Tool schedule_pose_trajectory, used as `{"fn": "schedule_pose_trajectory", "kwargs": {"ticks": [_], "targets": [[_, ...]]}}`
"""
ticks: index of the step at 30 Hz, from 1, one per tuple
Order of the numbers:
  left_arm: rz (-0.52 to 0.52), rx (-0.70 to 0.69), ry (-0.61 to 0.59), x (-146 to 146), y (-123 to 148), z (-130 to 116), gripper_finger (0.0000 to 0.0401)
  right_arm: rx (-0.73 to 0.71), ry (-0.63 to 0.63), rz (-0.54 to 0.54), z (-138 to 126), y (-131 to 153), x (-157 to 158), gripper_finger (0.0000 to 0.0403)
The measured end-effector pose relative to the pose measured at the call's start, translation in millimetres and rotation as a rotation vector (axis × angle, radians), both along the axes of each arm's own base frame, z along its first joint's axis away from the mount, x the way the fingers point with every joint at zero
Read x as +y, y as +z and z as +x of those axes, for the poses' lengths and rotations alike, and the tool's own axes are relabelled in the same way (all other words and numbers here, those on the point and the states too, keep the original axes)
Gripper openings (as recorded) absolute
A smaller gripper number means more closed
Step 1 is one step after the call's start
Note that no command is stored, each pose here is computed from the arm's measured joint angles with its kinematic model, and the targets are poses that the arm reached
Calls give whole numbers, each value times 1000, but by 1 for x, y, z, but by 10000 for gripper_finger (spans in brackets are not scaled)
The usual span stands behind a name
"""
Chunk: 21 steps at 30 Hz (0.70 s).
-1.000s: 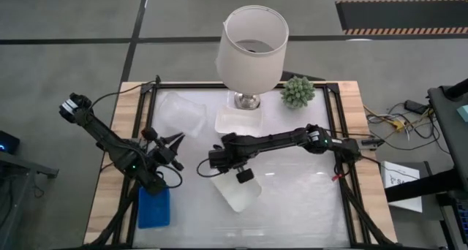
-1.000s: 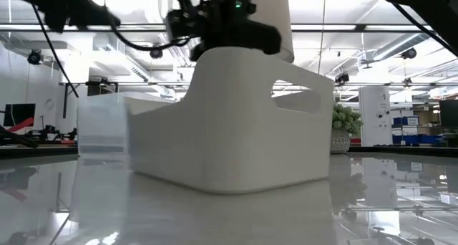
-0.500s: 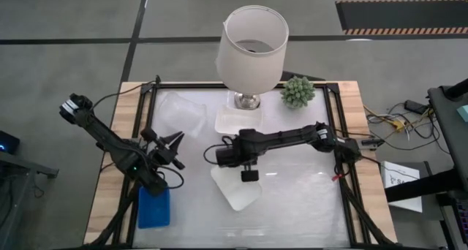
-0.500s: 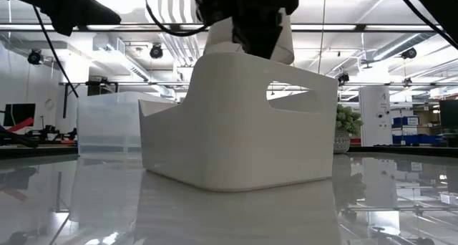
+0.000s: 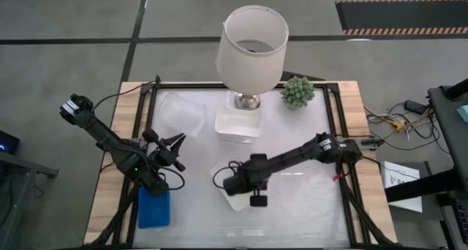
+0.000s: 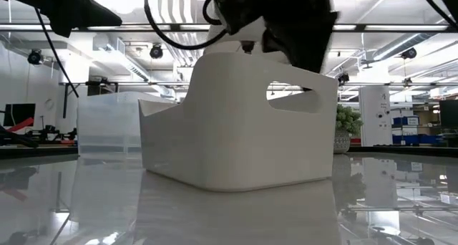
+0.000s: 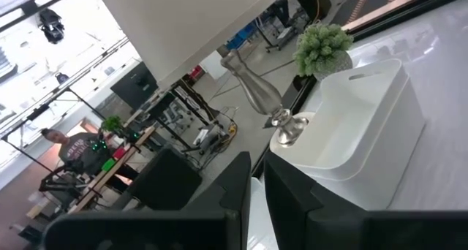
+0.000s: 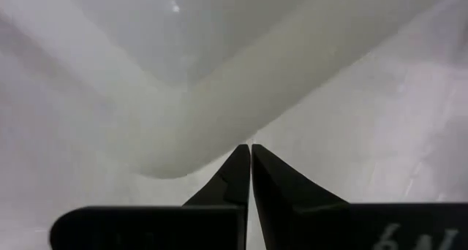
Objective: Stack baskets by color
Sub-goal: Stack the white bin into the upper middle white bin
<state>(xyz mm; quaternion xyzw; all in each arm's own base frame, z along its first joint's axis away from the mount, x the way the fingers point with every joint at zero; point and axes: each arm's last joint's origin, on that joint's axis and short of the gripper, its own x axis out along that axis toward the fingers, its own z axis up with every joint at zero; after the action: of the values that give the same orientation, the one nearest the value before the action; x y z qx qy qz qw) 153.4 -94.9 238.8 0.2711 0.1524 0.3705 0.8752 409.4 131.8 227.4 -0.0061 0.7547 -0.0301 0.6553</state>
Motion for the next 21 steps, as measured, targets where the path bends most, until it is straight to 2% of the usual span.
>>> {"fn": "schedule_pose_trajectory", "kwargs": {"ticks": [3, 6, 10, 14, 17, 21], "targets": [[-1, -1, 0, 0, 0, 0, 22, -5, -14, 36, -2, -8, 12, 9], [-1, -1, 0, 0, 0, 0, 22, -78, -8, 99, 3, -14, 25, 9], [0, 0, 0, 0, 0, 0, 22, -284, 66, 176, 21, -18, 37, 9], [-1, 0, 0, 0, 1, 0, 22, -513, 189, 68, 39, -14, 38, 9], [-6, 0, -3, 0, 1, 0, 22, -545, 299, -13, 43, -14, 34, 9], [-19, 10, -11, -1, 0, 1, 22, -541, 406, -25, 44, -14, 31, 9]]}}
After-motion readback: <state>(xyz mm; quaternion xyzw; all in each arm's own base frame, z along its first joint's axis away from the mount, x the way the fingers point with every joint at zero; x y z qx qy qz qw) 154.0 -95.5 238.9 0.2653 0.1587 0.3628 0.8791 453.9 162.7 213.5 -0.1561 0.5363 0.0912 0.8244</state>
